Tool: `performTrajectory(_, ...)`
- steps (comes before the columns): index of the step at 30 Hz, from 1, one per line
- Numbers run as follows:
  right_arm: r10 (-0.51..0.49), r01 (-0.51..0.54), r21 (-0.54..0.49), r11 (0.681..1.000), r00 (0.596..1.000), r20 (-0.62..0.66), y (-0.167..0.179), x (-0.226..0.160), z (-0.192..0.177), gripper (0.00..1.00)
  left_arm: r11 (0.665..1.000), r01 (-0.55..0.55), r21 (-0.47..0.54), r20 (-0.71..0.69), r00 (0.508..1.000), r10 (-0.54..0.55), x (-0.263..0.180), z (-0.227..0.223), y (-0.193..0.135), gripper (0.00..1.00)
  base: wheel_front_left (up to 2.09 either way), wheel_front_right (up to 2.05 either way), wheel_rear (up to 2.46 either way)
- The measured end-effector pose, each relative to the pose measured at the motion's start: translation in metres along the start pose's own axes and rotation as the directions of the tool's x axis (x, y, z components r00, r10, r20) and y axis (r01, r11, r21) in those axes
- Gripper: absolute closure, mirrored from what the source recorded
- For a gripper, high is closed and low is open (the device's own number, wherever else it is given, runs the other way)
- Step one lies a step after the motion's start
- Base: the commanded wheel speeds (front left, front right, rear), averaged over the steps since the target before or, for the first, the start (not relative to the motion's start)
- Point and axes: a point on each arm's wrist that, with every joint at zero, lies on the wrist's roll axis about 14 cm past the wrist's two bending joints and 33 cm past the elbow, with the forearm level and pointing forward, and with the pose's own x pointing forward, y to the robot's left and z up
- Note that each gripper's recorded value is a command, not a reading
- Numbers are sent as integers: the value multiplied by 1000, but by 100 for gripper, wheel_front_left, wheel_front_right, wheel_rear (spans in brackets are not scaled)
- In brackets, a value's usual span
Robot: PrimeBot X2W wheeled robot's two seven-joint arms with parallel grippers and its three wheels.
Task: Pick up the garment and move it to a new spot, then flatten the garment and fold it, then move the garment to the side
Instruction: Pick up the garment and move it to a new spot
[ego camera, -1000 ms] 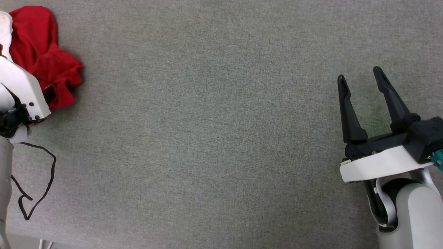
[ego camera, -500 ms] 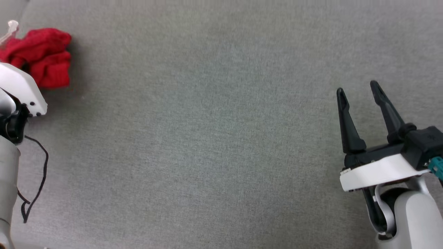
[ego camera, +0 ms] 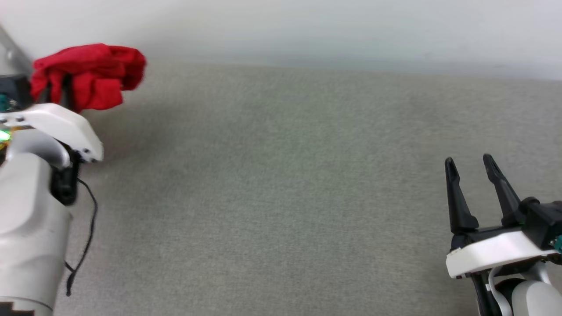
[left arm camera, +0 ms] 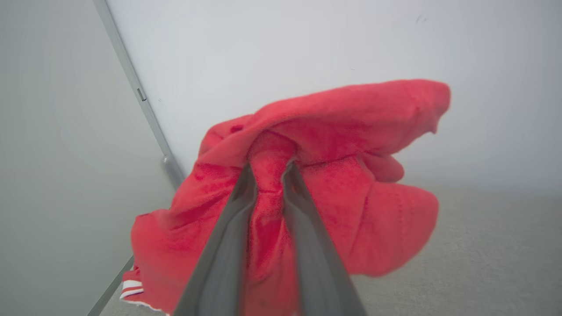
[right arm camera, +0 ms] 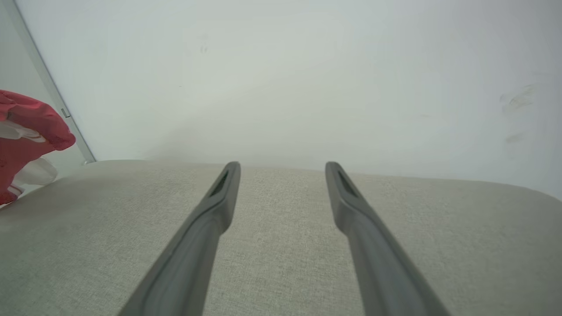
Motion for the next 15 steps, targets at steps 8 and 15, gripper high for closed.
performTrajectory(8, -112, 113, -27, 993, 993, 25, -32, -45, 21, 0, 965, 258, -48, 127, 960, -250, -22, 28, -116, 100, 0, 0, 0)
performTrajectory(15, -198, 200, -30, 979, 979, 49, -54, -78, 35, 0, 835, 543, -91, 177, 834, -523, -74, 38, -243, 100, 0, 0, 0)
